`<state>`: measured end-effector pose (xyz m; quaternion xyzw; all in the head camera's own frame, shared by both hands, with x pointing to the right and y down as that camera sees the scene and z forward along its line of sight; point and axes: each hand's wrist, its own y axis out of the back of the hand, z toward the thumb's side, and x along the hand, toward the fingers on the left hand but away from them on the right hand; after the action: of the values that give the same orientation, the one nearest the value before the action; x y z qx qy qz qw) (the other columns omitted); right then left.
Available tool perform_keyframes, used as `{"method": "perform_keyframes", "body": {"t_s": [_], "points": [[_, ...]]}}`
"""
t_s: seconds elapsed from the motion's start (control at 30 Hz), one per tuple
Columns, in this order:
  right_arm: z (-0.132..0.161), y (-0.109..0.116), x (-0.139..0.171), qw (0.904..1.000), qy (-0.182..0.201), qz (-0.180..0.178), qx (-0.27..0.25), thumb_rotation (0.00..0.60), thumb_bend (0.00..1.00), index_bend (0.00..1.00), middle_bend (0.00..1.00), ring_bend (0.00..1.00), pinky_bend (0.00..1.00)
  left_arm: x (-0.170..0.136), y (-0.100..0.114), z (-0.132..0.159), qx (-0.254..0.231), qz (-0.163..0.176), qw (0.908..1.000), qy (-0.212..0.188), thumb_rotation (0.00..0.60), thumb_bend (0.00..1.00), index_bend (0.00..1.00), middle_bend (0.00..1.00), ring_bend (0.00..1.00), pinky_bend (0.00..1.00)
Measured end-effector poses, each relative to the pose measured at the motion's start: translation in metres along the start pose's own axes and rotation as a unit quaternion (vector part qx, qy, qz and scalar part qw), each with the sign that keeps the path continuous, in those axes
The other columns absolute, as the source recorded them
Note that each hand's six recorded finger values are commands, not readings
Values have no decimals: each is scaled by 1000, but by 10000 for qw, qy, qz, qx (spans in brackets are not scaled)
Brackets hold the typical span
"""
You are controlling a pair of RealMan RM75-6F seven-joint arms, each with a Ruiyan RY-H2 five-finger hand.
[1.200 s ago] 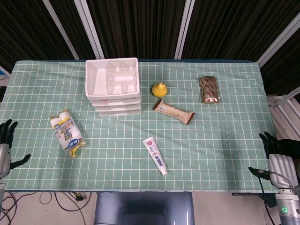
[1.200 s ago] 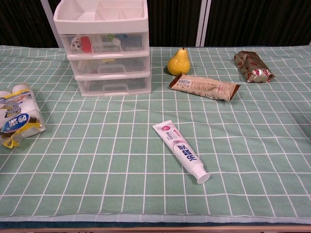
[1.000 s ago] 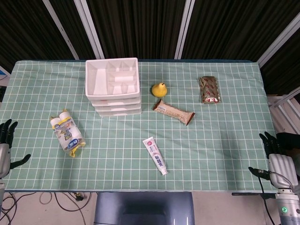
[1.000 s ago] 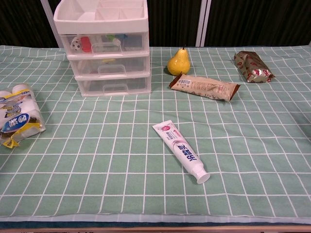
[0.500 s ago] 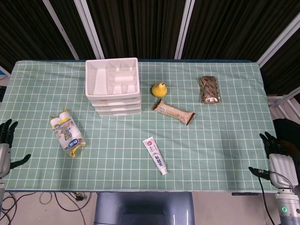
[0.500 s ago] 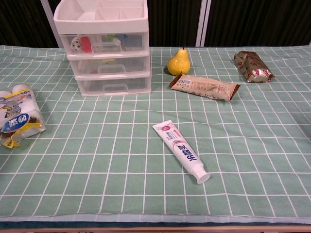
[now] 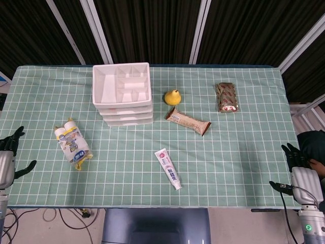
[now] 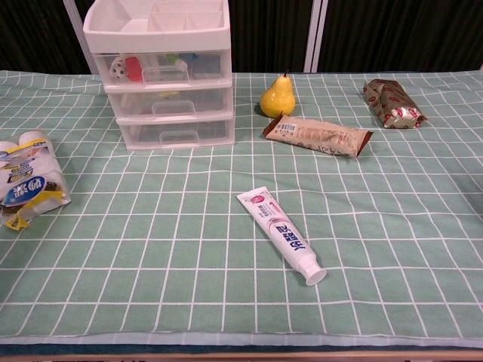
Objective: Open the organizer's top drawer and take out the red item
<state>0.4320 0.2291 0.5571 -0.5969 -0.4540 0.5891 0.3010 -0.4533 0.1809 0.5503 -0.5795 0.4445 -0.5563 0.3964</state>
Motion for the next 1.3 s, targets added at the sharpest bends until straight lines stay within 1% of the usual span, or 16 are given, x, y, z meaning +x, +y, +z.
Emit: {"method": "perform_keyframes", "body": {"t_s": [0.07,0.13,0.2,0.33,0.43,0.53,0.63,0.73,0.83,0.87,0.93,0.97,1.0,1.07,1.23,1.3], "points": [[0,0,0,10000,-1,5,-5,600,66,0,0,0,229,6,0,11,-121,-12,9999,-104,600,394,56,886,876,884],[0,0,0,10000,-9,5,-15,600,66,0,0,0,229,12,-2,21,-273,-88,9994,-172,600,412,63,936,923,927],[-1,0,0,10000,-21,7,-25,600,66,0,0,0,229,18,-7,35,-546,-233,9980,-228,600,436,67,978,961,968],[-2,0,-1,10000,-49,32,-54,600,66,0,0,0,229,32,-15,61,-1173,-546,9913,-231,600,460,68,1000,992,997],[-2,-1,-1,9999,-68,50,-81,600,66,0,0,0,229,43,-22,81,-1699,-842,9817,-180,600,465,68,1000,1000,1000],[-3,-1,-2,9999,-81,63,-111,600,66,0,0,0,229,51,-29,100,-2229,-1185,9676,-114,600,468,69,1000,1000,1000],[-3,-1,-2,9998,-97,78,-135,600,66,0,0,0,229,59,-37,121,-2734,-1509,9500,-51,600,469,69,1000,1000,1000],[-4,-1,-2,9997,-124,90,-168,600,66,0,0,0,229,65,-47,141,-3217,-1816,9293,14,600,471,69,1000,1000,1000],[-4,-1,-3,9996,-145,102,-207,600,66,0,0,0,229,71,-58,161,-3680,-2111,9055,117,600,475,69,1000,1000,1000],[-4,-1,-3,9996,-152,104,-218,600,66,0,0,0,229,73,-62,169,-3869,-2217,8949,166,600,476,69,1000,1000,1000],[-5,-1,-4,9995,-158,107,-236,600,66,0,0,0,229,77,-69,181,-4144,-2351,8789,244,600,476,69,1000,1000,1000],[-5,-1,-4,9995,-166,112,-252,600,67,0,0,0,229,79,-74,189,-4306,-2424,8689,288,600,476,69,1000,1000,1000],[-5,-1,-4,9994,-170,116,-265,600,67,0,0,0,229,81,-77,194,-4405,-2471,8625,313,600,476,69,1000,1000,1000],[-5,-1,-4,9994,-173,124,-285,600,66,0,0,0,229,86,-84,204,-4533,-2537,8538,345,600,476,69,1000,1000,1000],[-5,-2,-4,9993,-185,145,-304,600,66,0,0,0,229,96,-96,218,-4657,-2563,8461,381,600,479,69,1000,1000,1000],[-5,-1,-5,9991,-204,149,-329,600,66,0,0,0,229,99,-100,223,-4730,-2590,8410,437,600,479,69,1000,1000,1000]]}}
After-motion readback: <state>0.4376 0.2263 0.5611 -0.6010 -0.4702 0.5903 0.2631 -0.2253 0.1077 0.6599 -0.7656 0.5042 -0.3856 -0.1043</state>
